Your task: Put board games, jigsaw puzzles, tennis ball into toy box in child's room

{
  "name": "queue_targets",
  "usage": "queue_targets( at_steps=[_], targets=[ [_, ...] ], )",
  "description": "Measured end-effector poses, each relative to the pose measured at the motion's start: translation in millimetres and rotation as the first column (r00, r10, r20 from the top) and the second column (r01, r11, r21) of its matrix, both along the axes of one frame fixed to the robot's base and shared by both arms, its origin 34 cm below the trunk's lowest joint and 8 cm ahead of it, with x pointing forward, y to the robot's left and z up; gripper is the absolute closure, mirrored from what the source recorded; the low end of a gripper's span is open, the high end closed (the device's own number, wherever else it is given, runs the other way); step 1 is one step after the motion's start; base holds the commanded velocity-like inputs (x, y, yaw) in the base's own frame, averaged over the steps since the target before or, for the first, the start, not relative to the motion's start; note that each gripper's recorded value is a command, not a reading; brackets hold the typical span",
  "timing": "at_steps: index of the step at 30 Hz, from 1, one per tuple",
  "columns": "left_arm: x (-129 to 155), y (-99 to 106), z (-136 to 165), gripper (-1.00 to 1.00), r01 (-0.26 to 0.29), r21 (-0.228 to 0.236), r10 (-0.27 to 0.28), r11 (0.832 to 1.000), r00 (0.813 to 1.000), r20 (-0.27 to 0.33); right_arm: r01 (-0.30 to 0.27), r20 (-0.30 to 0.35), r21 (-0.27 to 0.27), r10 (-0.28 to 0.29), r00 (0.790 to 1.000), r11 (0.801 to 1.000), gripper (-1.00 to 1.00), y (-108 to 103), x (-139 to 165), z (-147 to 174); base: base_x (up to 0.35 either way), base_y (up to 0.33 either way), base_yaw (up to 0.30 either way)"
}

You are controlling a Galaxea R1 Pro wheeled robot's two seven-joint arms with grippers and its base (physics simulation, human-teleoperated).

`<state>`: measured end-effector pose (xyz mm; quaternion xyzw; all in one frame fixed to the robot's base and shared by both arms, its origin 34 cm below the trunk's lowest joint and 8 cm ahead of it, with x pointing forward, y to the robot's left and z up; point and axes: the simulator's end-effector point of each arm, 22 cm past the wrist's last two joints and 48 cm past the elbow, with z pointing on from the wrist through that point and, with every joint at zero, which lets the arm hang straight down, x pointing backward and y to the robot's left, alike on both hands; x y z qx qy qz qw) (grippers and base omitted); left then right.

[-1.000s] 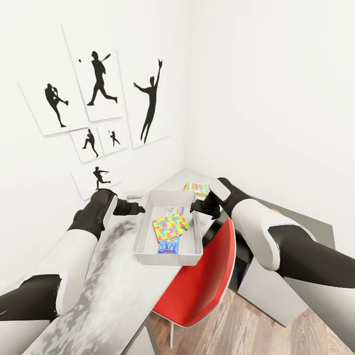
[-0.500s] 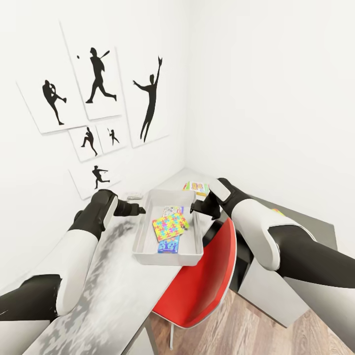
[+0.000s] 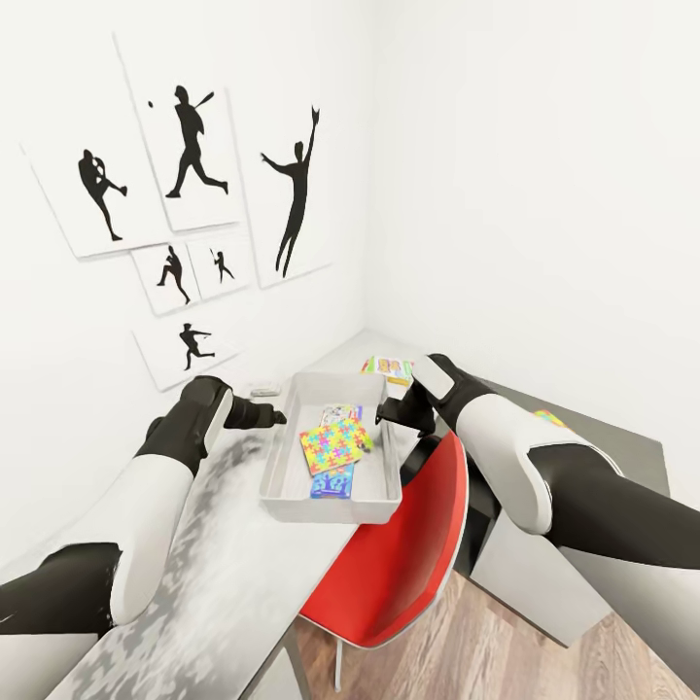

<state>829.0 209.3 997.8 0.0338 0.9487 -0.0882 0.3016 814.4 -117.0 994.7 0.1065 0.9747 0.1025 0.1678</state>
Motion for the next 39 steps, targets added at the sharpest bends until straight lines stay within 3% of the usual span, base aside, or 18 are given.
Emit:
queue_targets(
  at_steps=[12,39],
  targets=[
    [3,0,-13,-1.00,0.000,-0.002,0.000,1.000,1.000,-0.001,-0.015,0.008,-0.041,0.016,1.000,0.999,-1.00,-5,4,-12,0.000,0.000,0.000],
    [5,7,-44,-1.00,-0.006,0.003,0.006,1.000,1.000,-0.011,-0.017,0.009,-0.043,0.018,1.000,0.999,-1.00,-6,10,-35,0.000,0.000,0.000]
  ],
)
